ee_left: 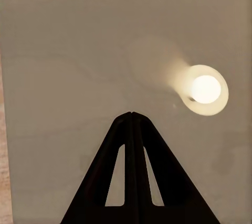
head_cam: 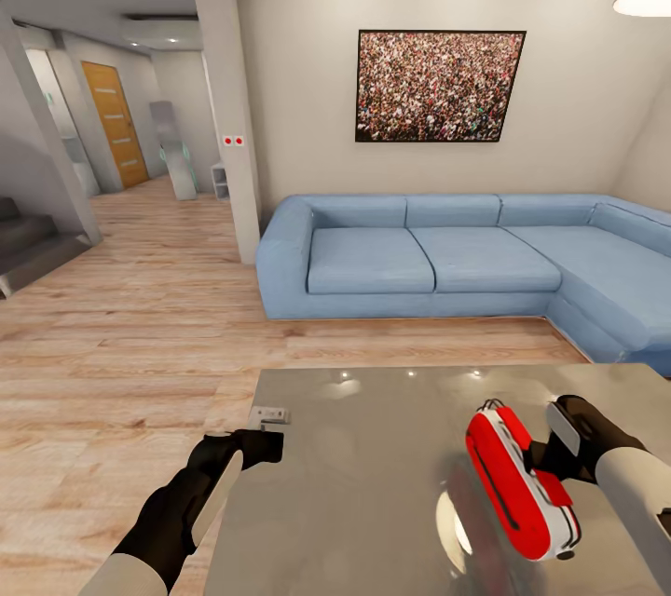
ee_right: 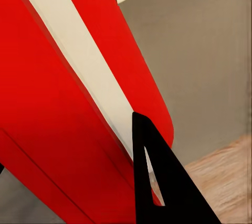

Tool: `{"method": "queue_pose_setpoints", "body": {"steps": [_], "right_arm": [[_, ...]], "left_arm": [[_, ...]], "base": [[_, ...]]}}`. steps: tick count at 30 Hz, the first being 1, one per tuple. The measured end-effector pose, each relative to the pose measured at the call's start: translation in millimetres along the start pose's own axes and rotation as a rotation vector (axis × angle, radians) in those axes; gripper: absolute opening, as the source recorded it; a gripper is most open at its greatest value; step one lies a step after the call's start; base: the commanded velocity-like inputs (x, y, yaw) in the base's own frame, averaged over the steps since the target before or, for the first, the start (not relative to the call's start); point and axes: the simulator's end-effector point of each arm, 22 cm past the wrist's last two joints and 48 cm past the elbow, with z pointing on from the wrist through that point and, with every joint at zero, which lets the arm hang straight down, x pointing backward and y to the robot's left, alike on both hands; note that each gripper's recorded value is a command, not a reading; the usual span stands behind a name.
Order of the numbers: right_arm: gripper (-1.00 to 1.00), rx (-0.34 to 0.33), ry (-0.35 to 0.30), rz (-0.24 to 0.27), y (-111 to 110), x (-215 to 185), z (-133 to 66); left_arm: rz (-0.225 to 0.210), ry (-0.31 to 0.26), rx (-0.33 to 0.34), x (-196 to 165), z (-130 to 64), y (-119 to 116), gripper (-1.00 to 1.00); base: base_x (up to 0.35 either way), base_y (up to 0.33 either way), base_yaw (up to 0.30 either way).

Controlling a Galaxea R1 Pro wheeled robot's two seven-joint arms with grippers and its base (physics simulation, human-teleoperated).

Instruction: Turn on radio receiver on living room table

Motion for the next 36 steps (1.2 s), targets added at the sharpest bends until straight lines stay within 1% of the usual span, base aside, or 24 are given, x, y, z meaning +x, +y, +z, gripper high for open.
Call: {"method": "queue_pose_setpoints", "body": {"steps": [1, 4, 7, 10, 23, 36], "right_arm": [[-1.0, 0.009, 0.0, -0.005, -2.5, 0.0, 0.1], [-1.0, 0.003, -0.001, 0.003, -3.3, -0.4, 0.2], [-1.0, 0.011, 0.002, 0.0, -5.7, 0.6, 0.9], [-1.0, 0.006, 0.0, 0.004, -4.8, 0.6, 1.4], [-1.0, 0.01, -0.044, 0.013, -4.8, -5.4, 6.1], [-1.0, 0.006, -0.048, 0.017, -4.2, -5.7, 6.9]], "left_arm": [[0.0, 0.0, 0.0, 0.0, 0.0, 0.0, -1.0], [0.0, 0.001, 0.0, 0.4, 0.1, 0.1, -1.0], [0.0, 0.001, 0.0, 0.5, 0.2, 0.1, -1.0], [0.0, 0.001, 0.0, 0.6, 0.2, 0.1, -1.0], [0.0, 0.002, 0.0, 0.6, 0.3, 0.2, -1.0], [0.0, 0.002, 0.0, 0.6, 0.3, 0.2, -1.0]], "base": [[0.0, 0.0, 0.0], [0.0, 0.0, 0.0], [0.0, 0.0, 0.0], [0.0, 0.0, 0.0], [0.0, 0.0, 0.0], [0.0, 0.0, 0.0]]}}
